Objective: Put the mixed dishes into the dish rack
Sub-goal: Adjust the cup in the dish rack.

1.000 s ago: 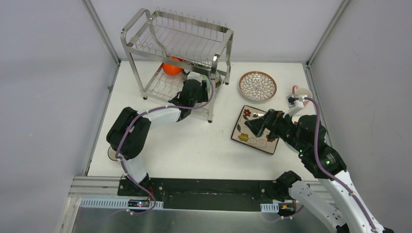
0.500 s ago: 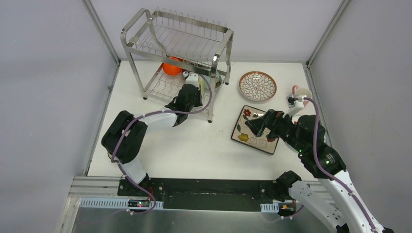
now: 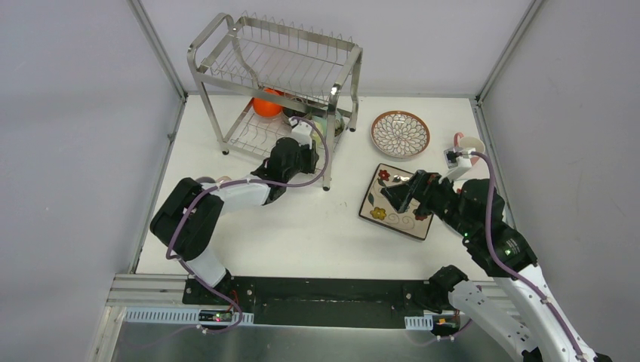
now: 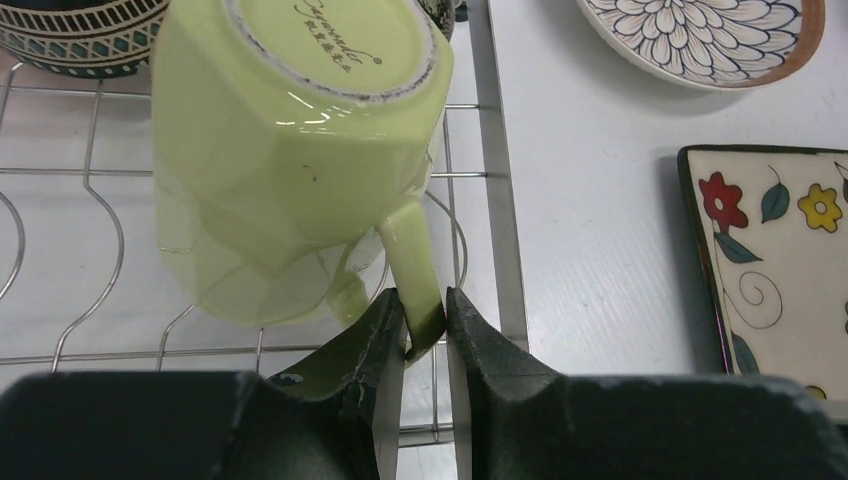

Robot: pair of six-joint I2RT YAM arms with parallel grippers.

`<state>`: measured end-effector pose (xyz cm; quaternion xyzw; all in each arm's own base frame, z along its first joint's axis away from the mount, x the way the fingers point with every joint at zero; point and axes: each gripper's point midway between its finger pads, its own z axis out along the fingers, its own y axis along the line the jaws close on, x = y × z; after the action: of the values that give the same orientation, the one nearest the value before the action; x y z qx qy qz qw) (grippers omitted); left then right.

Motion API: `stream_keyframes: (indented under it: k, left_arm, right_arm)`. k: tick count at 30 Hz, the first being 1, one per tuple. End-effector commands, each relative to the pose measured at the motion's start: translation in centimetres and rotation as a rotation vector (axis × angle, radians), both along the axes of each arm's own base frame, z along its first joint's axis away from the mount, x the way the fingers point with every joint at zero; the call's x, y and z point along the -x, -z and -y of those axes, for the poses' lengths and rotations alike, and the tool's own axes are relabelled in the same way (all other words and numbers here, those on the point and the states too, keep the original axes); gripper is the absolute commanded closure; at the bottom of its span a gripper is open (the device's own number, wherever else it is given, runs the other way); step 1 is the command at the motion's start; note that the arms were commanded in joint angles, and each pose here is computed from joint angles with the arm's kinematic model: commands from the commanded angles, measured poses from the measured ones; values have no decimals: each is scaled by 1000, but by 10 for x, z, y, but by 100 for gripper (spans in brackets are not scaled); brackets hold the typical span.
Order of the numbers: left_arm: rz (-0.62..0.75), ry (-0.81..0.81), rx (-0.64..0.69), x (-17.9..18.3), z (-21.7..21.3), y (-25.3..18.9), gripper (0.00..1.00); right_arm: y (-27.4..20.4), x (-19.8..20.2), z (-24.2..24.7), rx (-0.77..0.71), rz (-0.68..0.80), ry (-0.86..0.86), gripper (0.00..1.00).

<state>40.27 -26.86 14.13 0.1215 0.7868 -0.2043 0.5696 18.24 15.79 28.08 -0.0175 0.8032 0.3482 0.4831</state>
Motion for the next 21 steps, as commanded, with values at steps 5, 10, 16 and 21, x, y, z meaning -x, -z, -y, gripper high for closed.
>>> stream_keyframes:
  k: [5,10,16,21]
  left_arm:
    - [78,31,130,-5,8,-31,84]
    - [48,43,247,-9,-3,-32,95]
    - [58,108,346,-5,-9,-41,100]
    - [116,173,382,0,-13,-54,100]
  right_arm:
    - [-12,0,4,-12,51,14,0]
    - [-12,1,5,-7,53,12,0]
    - [-10,0,4,-4,50,13,0]
    - [-10,-1,4,-1,51,15,0]
